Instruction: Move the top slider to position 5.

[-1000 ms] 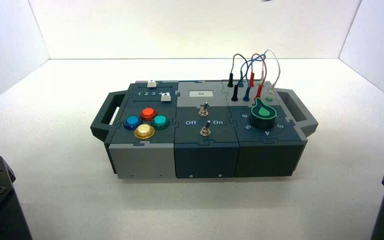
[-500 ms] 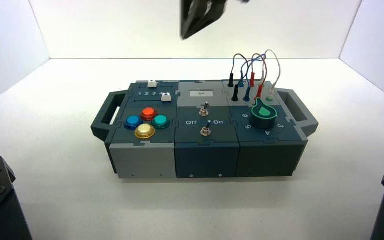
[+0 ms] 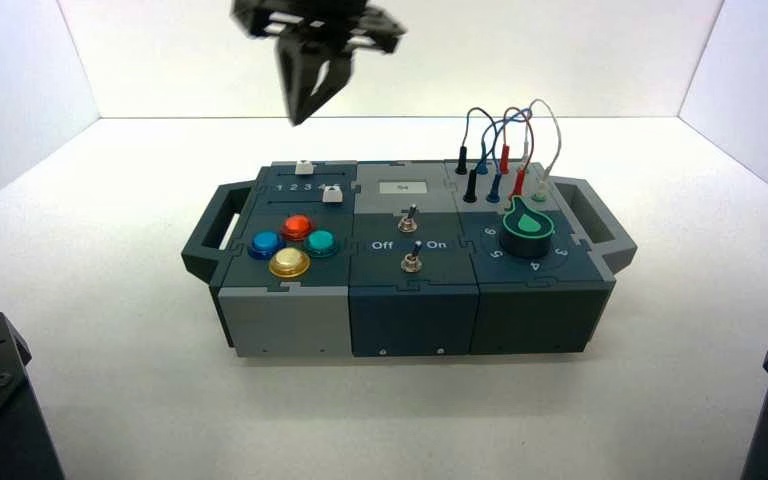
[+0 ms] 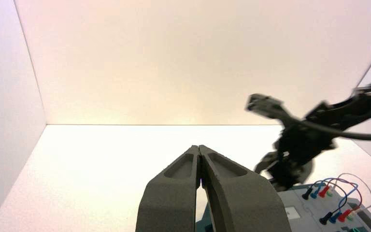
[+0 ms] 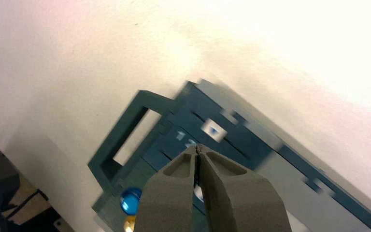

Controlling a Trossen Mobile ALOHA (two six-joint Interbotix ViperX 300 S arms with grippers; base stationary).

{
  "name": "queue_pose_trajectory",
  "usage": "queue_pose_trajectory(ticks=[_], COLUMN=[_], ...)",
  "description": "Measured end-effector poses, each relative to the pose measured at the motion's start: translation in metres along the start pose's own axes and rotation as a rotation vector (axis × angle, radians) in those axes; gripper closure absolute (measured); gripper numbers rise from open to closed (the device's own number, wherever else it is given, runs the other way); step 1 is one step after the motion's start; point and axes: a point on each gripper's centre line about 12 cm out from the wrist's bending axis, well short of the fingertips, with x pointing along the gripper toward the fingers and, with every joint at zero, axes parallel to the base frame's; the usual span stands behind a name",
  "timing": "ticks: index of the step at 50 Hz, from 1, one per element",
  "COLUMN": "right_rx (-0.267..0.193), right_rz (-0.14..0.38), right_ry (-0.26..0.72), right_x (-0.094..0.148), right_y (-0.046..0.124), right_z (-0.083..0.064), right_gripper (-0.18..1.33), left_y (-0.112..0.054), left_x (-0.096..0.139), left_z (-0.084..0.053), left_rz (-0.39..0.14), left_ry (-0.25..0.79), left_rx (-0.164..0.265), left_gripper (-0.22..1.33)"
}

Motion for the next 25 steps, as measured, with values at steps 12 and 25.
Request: queue_pose_trajectory(ticks=[12, 25], right_rx=[-0.001, 0.005], right_rz=[0.013, 0.011], right_ry=[0.065, 0.083], right_x=[0.024, 0.039], right_y=[0.008, 0.006], right_z=[0.002, 0.004], right_gripper=[1.29, 1.29], left_y=[0.0, 0.0], left_x=[0.0, 0.0], left_z=[0.0, 0.0], left_rz=[0.001, 0.0], left_ry=[0.0, 0.002], left_rx=[0.001, 0.0], left_gripper=[1.27, 1.27])
